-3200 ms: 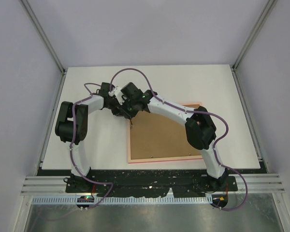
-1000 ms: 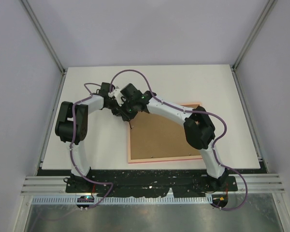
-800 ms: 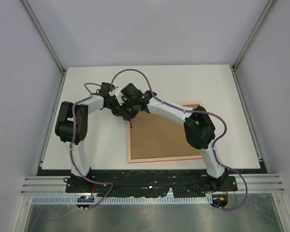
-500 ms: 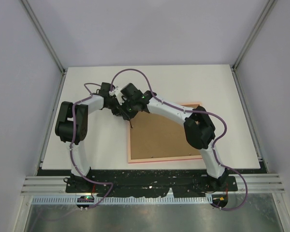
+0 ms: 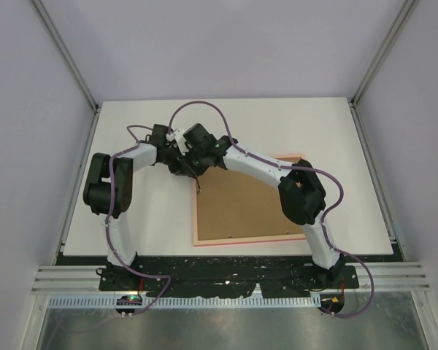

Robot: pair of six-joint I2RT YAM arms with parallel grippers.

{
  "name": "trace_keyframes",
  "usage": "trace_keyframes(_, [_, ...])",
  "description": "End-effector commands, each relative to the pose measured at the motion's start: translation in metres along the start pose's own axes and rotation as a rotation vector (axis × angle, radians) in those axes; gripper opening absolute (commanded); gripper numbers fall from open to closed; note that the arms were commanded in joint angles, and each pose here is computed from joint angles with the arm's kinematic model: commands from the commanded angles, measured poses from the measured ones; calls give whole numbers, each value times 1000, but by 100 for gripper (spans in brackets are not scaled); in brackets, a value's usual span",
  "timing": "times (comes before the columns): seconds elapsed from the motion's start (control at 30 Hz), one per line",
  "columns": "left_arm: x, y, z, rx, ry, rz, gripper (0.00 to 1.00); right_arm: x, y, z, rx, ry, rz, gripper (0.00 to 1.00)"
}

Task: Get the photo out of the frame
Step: Release the photo frame item from the photo frame.

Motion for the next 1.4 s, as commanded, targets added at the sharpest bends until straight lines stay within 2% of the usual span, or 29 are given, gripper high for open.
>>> trace_keyframes(0.0, [8,1,6,3,25,-35,0,-7,31,-33,-140,-67,-18,8])
trace_keyframes(0.33, [8,2,6,3,24,-36,0,-5,21,-13,-109,-26,22,8])
trace_keyframes(0.6, [9,1,7,5,26,-38,0,6,17,-10,-107,108,16,8])
trace_keyframes(1.07, [9,1,7,5,26,-38,0,-5,11,-3,-79,-29,17,8])
trace_keyframes(1.27, [8,1,7,4,25,-37,0,-2,14,-4,-91,6,16,8])
trace_keyframes(1.37, [8,1,7,4,25,-37,0,4,11,-1,-90,81,16,8])
Point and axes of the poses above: each gripper's point midway between its finger pads, its own z axis out along the fingers, its own x axis along the line the jaws close on, y = z × x, the point moved 10 cm from there along -z, back along the fingers, and after that the axes turned 10 degrees about -z, right-handed, at the moved point
